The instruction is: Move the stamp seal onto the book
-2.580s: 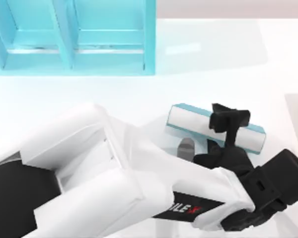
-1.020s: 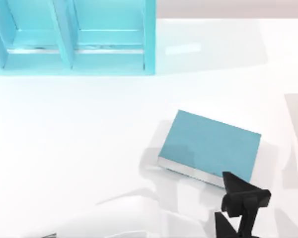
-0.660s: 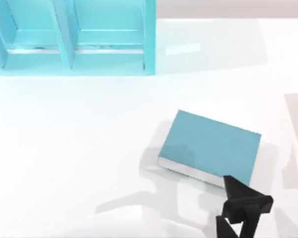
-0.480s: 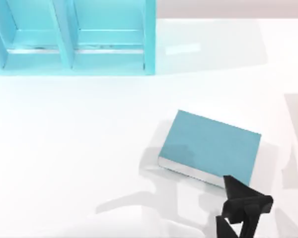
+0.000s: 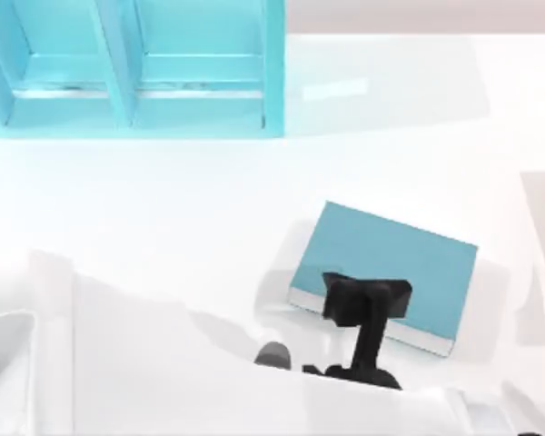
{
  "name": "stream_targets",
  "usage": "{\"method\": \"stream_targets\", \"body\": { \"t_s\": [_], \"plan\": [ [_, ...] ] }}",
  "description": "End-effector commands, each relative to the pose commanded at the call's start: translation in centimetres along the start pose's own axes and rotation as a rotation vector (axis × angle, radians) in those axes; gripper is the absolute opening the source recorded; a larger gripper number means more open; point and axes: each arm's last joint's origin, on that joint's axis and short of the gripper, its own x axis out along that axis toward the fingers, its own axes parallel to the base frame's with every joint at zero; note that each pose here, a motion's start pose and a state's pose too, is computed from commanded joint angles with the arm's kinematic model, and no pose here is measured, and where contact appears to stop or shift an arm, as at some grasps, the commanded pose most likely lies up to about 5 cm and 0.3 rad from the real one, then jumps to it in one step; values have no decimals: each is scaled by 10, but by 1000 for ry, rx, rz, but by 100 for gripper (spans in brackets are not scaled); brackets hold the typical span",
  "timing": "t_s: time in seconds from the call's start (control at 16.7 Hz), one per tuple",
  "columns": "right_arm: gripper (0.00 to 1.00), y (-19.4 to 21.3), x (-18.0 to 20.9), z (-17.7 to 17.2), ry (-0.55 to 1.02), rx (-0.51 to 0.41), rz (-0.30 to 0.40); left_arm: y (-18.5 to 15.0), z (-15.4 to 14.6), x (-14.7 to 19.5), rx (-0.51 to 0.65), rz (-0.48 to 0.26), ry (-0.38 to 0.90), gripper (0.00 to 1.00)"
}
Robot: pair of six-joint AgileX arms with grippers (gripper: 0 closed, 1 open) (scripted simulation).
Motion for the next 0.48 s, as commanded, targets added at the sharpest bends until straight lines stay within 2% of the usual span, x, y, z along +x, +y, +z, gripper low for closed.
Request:
{"method": "stream_targets", "body": {
  "t_s": [0.18, 0.3, 0.42, 0.48],
  "plan": [
    [100, 0, 0, 0, 0, 0, 0, -25, 53, 30, 136, 168, -22, 100],
    [100, 0, 0, 0, 0, 0, 0, -39, 97, 49, 220, 271, 13, 100],
    [100, 0, 0, 0, 0, 0, 0, -47, 142, 64, 295, 327, 89, 100],
    [100, 0, 0, 0, 0, 0, 0, -49, 164, 69, 332, 329, 137, 100]
  ]
}}
